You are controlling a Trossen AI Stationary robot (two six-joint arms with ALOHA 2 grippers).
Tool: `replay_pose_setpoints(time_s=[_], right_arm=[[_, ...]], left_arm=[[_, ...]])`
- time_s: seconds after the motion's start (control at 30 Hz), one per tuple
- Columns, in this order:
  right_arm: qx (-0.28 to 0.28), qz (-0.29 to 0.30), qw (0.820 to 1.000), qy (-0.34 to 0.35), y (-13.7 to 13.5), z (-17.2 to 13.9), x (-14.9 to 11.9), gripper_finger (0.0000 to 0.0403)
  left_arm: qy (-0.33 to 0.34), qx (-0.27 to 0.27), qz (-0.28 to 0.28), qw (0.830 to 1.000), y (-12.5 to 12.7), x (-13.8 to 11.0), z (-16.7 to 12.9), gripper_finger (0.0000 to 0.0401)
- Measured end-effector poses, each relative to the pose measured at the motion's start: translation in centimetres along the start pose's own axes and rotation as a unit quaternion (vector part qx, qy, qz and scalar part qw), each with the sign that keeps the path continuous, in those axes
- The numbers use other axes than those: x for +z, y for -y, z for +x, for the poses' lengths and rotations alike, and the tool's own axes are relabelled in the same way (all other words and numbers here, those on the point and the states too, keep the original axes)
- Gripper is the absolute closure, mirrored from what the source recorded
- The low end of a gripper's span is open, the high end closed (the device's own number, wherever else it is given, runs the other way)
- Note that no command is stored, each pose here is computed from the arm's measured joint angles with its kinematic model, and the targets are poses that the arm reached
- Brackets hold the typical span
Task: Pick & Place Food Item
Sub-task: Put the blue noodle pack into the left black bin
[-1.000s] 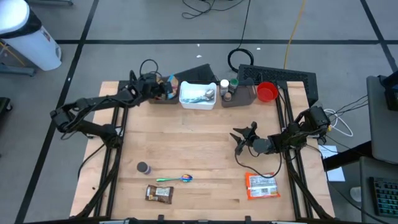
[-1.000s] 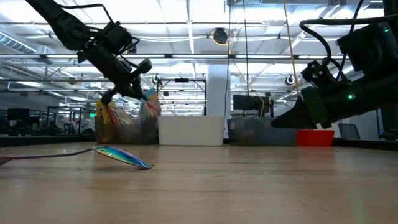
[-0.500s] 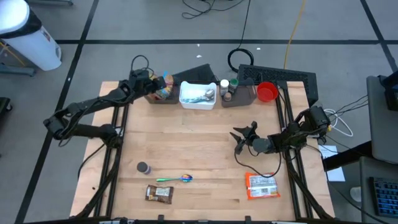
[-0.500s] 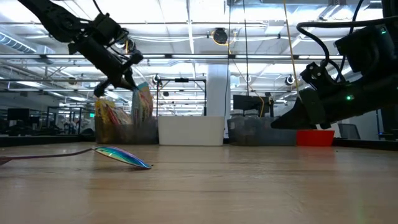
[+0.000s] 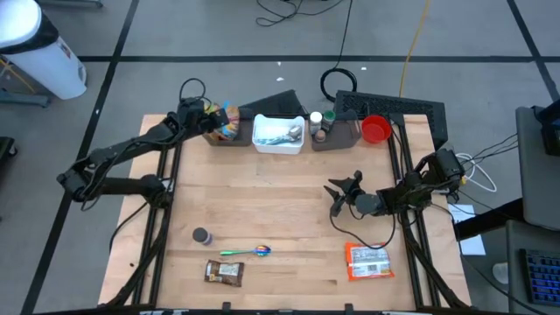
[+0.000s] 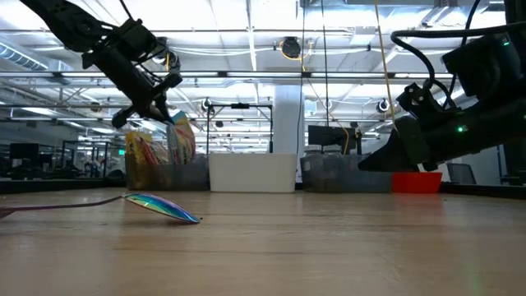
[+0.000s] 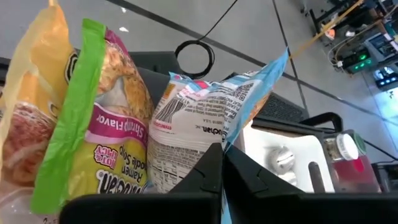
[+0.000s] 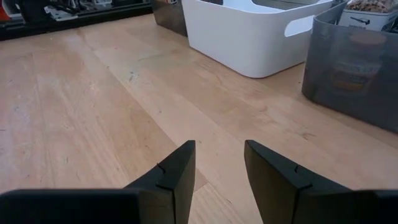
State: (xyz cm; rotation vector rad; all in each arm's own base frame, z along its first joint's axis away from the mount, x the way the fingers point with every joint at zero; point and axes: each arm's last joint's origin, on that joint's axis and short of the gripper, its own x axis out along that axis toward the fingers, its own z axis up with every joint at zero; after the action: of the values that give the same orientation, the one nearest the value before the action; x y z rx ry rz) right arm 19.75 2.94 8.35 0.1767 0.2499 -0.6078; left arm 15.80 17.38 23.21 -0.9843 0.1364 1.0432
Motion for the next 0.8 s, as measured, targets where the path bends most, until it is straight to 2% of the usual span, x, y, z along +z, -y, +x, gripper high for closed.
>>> replay_pose_setpoints(time_s=[0.2,0.4,0.6,0.8], right_arm=[[0.0,-0.001,1.0,0.0,0.0,0.0,0.0,0.0273],[0.0,-0.001,1.0,0.0,0.0,0.0,0.0,0.0273],[0.0,-0.001,1.0,0.0,0.0,0.0,0.0,0.0273],[0.0,0.0,1.0,0.0,0.0,0.0,0.0,0.0273]], left_arm=[[-0.032,-0.018,0.006,0.999,0.0,-0.3,0.0,0.0397],[-0.065,0.005,0.01,0.998,-0.4,-1.0,-0.1,0.0396],[-0.07,0.001,0.015,0.997,-0.1,-1.3,-0.1,0.0397],[-0.053,0.021,0.01,0.998,-0.3,-1.2,-0.1,0.0389]])
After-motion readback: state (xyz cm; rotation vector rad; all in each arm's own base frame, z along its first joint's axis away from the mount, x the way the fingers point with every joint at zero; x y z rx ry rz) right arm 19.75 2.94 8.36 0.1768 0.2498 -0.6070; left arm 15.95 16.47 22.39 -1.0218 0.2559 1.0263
